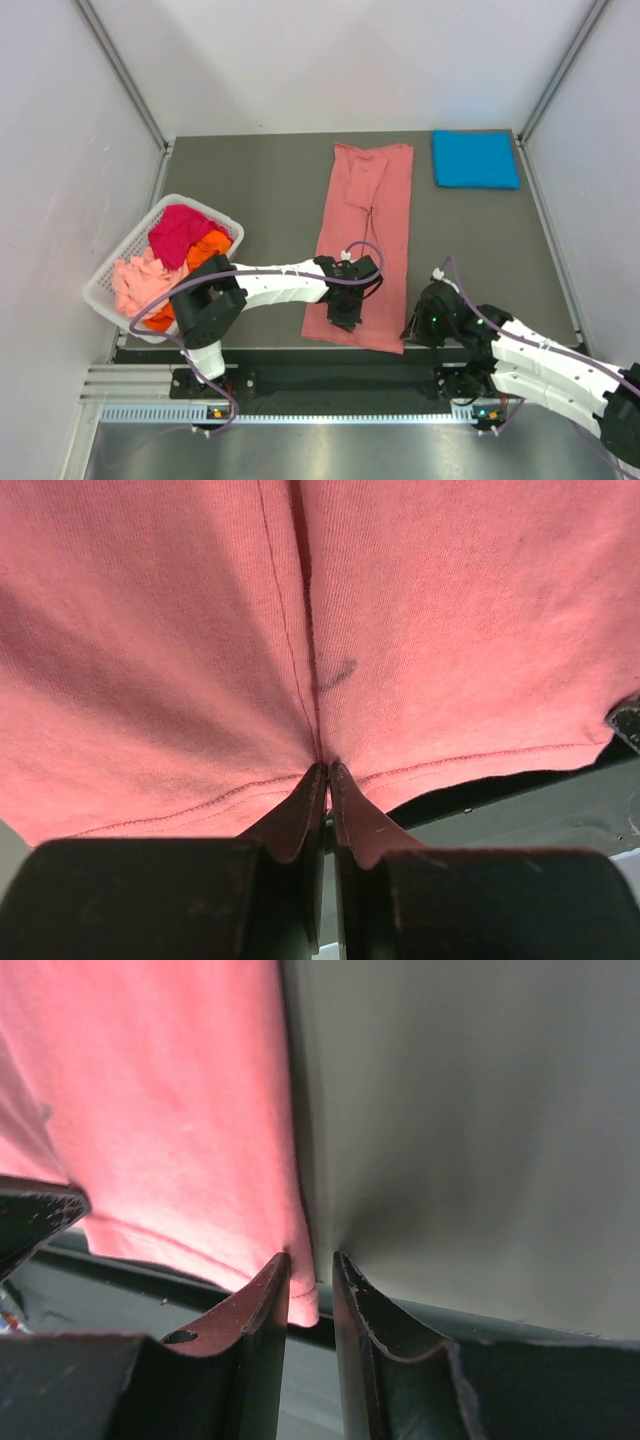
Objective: Fold and stack the t-shirts
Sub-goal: Fold the tshirt
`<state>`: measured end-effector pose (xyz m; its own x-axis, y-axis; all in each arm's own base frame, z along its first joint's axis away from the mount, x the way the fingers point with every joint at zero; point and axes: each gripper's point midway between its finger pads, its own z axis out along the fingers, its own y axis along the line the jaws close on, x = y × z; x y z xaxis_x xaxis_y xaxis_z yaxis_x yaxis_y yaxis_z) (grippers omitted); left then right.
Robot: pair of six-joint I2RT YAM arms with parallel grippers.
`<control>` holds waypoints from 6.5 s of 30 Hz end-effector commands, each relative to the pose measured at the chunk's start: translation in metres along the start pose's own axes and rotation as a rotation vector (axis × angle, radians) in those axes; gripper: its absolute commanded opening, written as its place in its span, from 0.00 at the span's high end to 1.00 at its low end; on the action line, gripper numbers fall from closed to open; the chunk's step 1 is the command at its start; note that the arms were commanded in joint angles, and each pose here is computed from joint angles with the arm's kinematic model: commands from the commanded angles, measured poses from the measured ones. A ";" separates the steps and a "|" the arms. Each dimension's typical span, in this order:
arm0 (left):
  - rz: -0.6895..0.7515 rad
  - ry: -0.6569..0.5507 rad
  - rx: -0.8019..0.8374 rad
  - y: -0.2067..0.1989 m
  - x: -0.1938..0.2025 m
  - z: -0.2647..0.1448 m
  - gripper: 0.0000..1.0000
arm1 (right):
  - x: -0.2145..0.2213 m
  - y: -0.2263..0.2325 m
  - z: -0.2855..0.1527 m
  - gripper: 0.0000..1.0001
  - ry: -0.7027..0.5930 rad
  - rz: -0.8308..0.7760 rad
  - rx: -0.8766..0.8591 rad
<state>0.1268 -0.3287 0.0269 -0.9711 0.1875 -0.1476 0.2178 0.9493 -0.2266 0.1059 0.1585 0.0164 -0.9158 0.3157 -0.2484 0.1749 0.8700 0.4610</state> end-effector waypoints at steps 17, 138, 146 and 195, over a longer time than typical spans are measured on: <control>0.005 0.003 -0.011 -0.001 0.002 -0.008 0.83 | 0.010 0.012 0.000 0.95 0.004 0.075 -0.145; -0.223 -0.447 0.292 0.100 -0.361 -0.057 1.00 | -0.325 0.096 0.044 1.00 -0.231 -0.138 0.021; -0.208 -0.479 0.361 0.105 -0.379 -0.045 1.00 | -0.338 0.074 0.059 1.00 -0.195 -0.088 0.049; -0.207 -0.252 0.265 0.135 -0.263 -0.049 0.63 | -0.263 0.052 0.024 0.66 -0.077 -0.150 -0.068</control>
<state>0.4212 -0.2268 0.0733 -0.9479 -0.1257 -0.2928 0.0188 0.8952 -0.4452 0.3667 0.1234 0.0755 -0.9079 0.2587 -0.3298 0.1041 0.9014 0.4204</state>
